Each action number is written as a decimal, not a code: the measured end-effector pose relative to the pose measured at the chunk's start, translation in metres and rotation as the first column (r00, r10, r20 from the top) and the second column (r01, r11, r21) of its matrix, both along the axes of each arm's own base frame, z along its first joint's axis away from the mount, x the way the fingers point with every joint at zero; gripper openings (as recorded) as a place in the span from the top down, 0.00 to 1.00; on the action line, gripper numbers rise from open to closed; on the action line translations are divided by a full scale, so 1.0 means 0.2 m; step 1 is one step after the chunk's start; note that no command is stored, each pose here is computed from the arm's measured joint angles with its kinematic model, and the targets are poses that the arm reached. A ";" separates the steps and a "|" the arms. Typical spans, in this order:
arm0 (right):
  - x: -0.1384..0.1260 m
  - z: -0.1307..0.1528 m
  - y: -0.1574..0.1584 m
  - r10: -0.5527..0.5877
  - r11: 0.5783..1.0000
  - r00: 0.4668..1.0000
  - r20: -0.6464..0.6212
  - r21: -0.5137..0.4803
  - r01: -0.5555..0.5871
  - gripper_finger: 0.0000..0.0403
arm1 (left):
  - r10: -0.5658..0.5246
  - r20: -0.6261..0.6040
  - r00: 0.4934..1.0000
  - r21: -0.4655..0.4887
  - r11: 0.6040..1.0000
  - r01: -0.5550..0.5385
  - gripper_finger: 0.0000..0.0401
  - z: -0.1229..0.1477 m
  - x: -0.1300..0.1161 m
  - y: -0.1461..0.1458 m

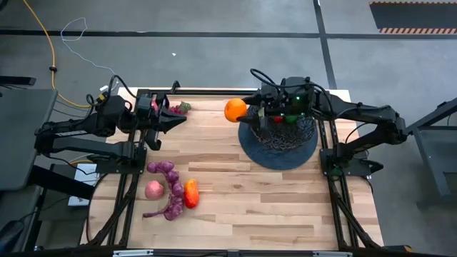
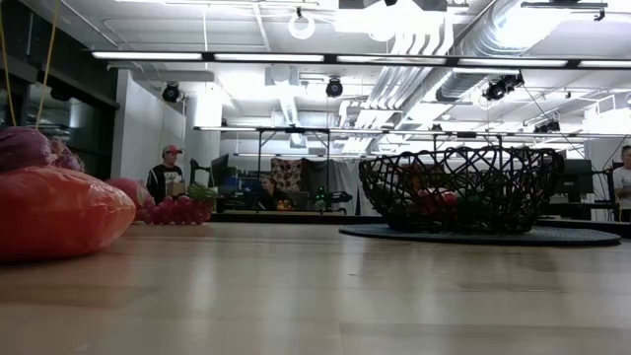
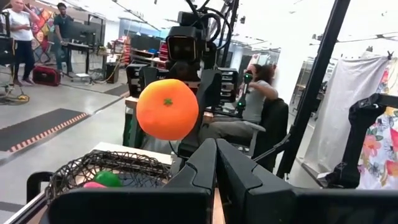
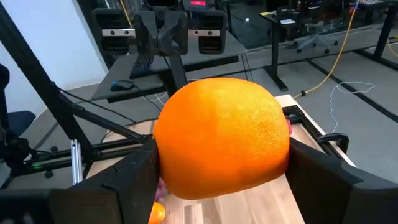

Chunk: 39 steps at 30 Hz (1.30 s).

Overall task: Build produce basket
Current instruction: Put the orange into the wire basket

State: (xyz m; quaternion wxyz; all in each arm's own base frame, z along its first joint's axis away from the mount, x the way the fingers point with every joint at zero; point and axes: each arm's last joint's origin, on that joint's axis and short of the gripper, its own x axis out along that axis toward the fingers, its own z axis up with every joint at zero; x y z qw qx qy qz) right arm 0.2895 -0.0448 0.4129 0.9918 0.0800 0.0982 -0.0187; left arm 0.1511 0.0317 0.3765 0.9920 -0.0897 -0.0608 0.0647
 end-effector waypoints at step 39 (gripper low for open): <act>-0.51 -0.91 -0.34 -0.345 0.883 0.133 -0.929 -0.273 0.382 0.26 | 0.075 -0.055 0.996 0.028 0.997 -0.073 1.00 -0.03 0.00 0.01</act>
